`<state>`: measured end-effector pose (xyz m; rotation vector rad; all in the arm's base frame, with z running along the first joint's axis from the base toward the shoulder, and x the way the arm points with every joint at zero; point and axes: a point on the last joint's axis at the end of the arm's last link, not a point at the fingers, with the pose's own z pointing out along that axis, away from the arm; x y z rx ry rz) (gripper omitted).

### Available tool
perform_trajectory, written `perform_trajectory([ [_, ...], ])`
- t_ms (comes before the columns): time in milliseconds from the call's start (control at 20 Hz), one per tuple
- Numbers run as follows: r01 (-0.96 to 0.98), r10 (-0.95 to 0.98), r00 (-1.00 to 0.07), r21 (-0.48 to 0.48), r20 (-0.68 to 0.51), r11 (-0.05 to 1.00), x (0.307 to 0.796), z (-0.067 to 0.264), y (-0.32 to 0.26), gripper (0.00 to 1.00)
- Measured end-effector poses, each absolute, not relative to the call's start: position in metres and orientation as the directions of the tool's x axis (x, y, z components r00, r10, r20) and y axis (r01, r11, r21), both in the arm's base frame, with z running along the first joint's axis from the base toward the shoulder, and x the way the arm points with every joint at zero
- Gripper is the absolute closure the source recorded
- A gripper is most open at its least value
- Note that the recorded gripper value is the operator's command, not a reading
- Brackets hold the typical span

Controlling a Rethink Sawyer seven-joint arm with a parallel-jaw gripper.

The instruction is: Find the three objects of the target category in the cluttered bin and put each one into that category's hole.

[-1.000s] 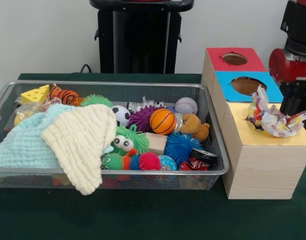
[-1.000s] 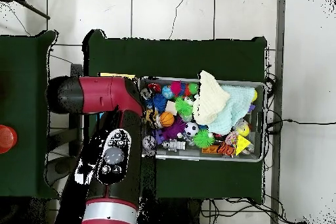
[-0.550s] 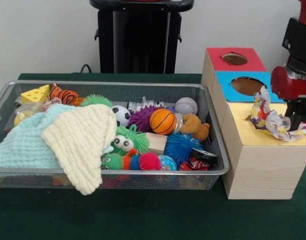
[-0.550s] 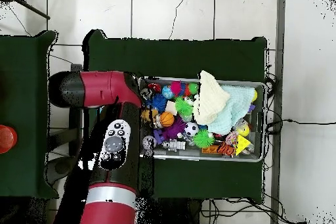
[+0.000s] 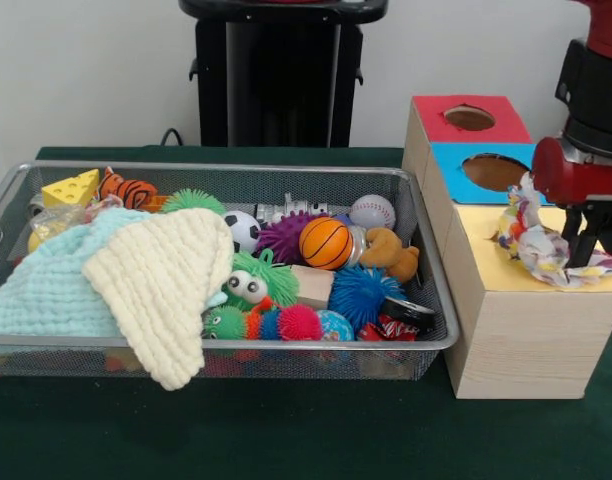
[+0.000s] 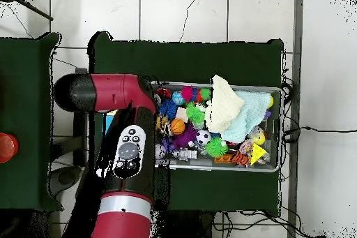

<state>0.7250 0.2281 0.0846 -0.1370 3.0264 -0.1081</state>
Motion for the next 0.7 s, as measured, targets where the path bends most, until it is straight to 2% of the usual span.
perform_trajectory([
  [450,-0.006,-0.007,-0.984,-0.007,-0.177,1.0,0.724,0.085,0.191,1.0],
  [700,0.027,0.026,-0.979,-0.002,-0.2,1.0,0.714,0.085,0.172,1.0],
])
